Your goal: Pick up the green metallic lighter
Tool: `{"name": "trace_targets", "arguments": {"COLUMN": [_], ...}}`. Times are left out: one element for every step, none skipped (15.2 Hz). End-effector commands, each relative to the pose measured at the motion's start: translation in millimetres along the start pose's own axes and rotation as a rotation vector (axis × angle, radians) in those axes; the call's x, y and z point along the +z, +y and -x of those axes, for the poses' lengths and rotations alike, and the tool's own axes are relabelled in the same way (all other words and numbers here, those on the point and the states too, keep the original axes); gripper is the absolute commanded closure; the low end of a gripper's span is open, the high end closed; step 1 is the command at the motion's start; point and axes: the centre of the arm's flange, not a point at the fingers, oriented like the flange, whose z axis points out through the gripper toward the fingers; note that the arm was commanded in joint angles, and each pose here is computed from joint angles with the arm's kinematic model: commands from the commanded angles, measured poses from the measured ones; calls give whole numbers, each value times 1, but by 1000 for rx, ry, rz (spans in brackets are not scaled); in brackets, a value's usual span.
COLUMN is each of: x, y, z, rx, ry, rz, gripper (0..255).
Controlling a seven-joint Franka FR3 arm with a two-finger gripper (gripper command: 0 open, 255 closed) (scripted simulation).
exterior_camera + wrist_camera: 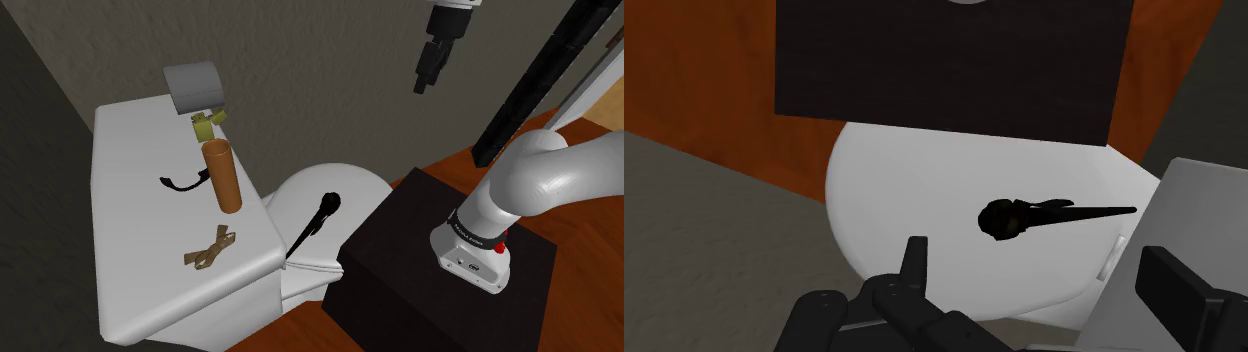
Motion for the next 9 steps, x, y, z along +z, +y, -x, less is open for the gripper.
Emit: {"name": "trace_targets", "arguments": {"x": [0,1,2,3,4,5,6,7,8], "y": [0,-13,-25,-38,-50,-63,-75,-87,-100], "z": [0,-3,-6,-10,-13,-17,-21,-26,-30], "rx": [0,18,35,53,71,88,106,124,141], "ry": [0,5,9,14,18,23,27,32,36], "rz": [0,0,0,0,1,1,1,1,1], "gripper": [0,0,0,0,0,0,0,0,0]}}
